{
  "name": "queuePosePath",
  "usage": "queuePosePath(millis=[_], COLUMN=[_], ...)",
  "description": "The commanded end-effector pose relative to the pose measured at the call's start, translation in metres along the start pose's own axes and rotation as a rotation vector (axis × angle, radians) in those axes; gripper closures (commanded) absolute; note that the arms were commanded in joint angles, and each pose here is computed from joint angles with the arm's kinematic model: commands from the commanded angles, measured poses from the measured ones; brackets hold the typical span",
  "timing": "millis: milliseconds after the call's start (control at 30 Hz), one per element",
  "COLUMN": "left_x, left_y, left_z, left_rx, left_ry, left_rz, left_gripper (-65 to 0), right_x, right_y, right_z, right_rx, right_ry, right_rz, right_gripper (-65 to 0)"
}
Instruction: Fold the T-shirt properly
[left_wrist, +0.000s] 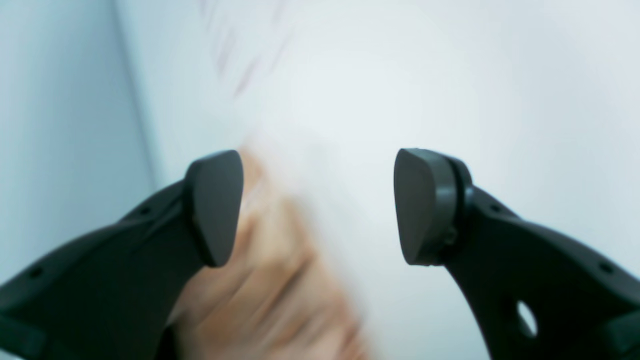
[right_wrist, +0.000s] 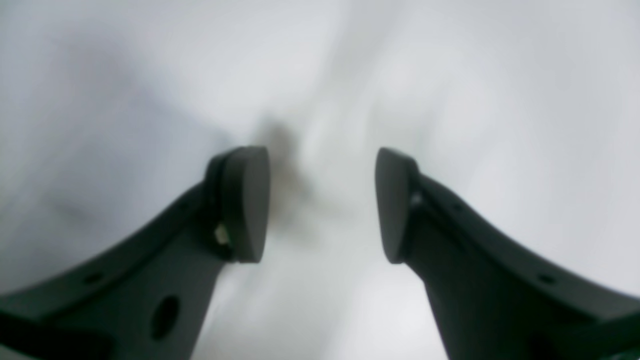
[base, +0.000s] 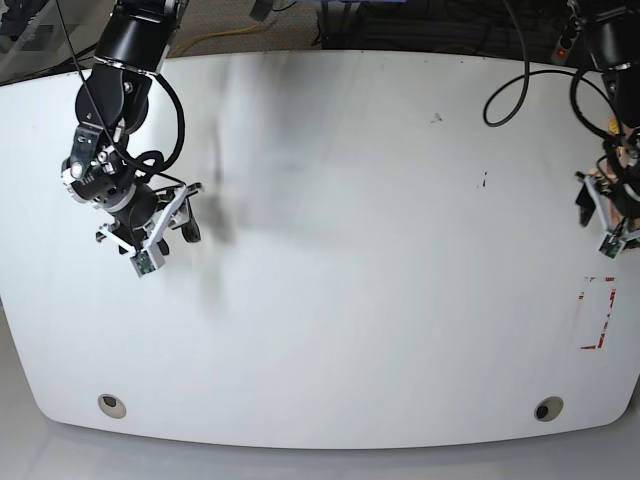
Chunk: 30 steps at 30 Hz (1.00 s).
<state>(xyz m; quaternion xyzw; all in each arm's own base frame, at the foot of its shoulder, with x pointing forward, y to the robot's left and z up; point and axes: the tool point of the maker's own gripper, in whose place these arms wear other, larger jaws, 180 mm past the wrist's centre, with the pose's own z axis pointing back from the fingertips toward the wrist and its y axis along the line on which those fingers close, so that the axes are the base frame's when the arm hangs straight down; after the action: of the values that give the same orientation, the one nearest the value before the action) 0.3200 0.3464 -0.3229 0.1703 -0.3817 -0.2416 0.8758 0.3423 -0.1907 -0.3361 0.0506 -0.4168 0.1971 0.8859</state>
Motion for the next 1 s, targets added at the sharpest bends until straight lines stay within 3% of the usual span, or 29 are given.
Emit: queuePosePath(millis=[0,167,333,567,667,967], left_x=[0.036,0.071,0.079,0.049,0.034,-0.027], left_y=[-0.002,-0.064,-0.116,-0.170,-0.188,-0.262], left_z=[-0.001,-0.004,0.009,0.050,0.072,0.139], left_rx=[0.045,-0.004,-0.070,-0.143,-0.165,-0.276], left_ry=[-0.136,-0.373,-0.475,-0.428,-0.393,-0.186], left_rz=[0.027,0.156,0.233,0.276,0.288,0.418], left_gripper=[-44.7,-44.6,-44.0,-43.9,-43.9,-43.9], right_x=[0.026,0.041,0.030,-0.017,-0.036,-0.101], right_y=[-0.001,0.013,0.030,0.049,0.048,0.060], right_z=[0.000,-0.008,-0.001,0.027,0.045,0.094], right_rx=[-0.036,-0.063,-0.017,0.053,0.037,0.023], right_ry=[-0.110,-0.295,-0.412,-0.415,-0.400,-0.299], right_rz=[0.071,0.118,0.078,-0.021,-0.067,-0.215], right_gripper=[-31.4,-31.4,-31.4,-31.2,-31.2,-31.2])
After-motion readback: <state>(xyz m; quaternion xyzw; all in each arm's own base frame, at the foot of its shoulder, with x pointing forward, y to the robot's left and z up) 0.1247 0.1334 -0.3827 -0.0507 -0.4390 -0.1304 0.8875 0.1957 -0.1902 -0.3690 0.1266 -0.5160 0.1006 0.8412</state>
